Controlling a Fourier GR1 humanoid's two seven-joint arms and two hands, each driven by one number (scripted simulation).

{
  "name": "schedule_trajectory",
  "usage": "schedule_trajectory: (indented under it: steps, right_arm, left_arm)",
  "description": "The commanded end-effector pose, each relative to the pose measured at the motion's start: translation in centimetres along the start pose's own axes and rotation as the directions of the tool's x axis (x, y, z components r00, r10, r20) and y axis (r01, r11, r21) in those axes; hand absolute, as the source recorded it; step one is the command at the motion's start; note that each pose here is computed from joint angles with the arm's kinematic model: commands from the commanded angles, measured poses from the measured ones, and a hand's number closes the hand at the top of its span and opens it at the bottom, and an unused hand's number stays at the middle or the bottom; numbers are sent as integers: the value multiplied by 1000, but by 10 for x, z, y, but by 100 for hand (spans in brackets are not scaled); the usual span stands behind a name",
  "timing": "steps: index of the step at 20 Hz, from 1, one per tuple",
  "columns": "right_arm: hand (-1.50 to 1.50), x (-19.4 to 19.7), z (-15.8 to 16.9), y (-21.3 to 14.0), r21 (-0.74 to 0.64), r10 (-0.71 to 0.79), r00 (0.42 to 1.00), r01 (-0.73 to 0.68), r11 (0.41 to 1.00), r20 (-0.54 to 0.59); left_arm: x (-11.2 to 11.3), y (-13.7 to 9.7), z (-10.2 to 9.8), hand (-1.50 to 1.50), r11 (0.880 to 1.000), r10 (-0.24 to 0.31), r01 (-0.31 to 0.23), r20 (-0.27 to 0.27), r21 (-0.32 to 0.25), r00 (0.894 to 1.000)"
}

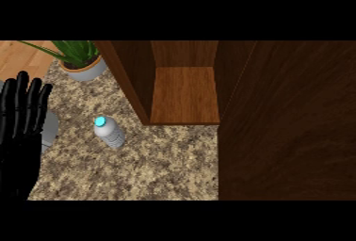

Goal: Pick up the bottled water, place it into the cabinet and close the cabinet

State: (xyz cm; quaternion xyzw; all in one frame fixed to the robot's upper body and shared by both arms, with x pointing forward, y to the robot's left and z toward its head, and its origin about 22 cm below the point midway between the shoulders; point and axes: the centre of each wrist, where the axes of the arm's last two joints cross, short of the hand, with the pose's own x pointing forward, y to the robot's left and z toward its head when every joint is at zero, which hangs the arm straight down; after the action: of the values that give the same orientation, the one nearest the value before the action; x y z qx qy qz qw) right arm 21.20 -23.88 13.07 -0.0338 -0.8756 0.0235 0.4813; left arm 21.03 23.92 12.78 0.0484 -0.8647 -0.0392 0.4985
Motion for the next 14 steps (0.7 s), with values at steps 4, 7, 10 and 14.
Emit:
schedule_trajectory:
  steps: [4,7,10,14]
  right_arm:
    - [-150,26,25,-20,34,13,1000,-13,999,-13]
    - [-150,19,38,18,219,-91,989,114,969,-114]
    - [-150,25,44,29,233,-132,983,160,959,-130]
    - [-150,52,58,34,223,-102,985,132,966,-140]
  left_arm:
    - [-5,9,9,-150,986,-121,120,1,118,993]
    - [-17,-8,9,-150,976,84,-51,-151,210,985]
    - [-10,-15,5,-150,975,76,-42,-151,218,986]
    - [6,-22,28,-150,969,119,-75,-180,235,976]
